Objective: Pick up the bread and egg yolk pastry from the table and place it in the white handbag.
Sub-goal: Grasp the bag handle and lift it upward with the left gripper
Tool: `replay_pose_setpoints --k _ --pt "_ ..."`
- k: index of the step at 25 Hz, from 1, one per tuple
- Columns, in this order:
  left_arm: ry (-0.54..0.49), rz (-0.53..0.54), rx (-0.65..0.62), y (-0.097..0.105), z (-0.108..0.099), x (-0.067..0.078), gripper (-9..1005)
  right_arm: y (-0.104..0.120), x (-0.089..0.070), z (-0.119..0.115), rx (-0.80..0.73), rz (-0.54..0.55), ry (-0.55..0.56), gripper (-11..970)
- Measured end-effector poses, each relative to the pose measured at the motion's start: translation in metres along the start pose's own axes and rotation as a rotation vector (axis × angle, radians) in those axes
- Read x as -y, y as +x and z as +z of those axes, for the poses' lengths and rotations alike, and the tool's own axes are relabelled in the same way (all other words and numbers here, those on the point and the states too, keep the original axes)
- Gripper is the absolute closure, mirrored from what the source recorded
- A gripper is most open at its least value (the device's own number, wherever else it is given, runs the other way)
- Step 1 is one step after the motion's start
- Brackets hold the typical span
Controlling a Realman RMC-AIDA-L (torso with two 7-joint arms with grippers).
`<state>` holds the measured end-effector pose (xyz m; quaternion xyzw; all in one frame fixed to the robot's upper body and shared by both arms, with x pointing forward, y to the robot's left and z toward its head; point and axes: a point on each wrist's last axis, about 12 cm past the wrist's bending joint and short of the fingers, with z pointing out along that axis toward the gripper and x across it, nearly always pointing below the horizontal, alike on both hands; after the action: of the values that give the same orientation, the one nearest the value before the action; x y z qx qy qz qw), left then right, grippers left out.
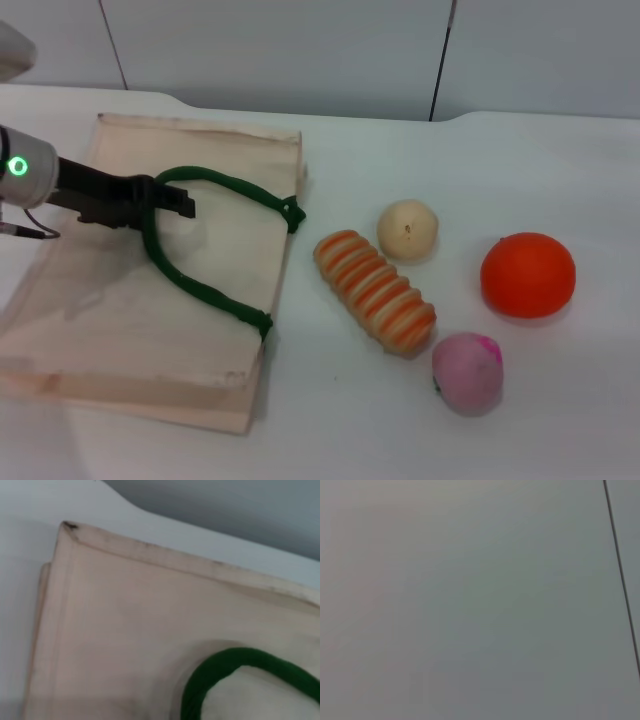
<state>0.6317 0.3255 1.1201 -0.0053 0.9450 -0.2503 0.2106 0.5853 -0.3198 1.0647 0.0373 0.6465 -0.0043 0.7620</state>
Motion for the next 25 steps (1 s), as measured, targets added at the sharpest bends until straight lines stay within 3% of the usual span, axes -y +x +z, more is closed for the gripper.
replay_pose_setpoints --k 14,25 --pt "-0.042 0.005 -0.046 0.0026 0.0040 -0.0018 154 -0.0010 -0.0028 0.0023 0.004 0.003 -0.006 114" --pt "-0.080 0.025 -0.060 0.0022 0.0103 -0.0021 319 -0.0012 -0.0044 0.0017 0.009 0.008 -0.009 114"
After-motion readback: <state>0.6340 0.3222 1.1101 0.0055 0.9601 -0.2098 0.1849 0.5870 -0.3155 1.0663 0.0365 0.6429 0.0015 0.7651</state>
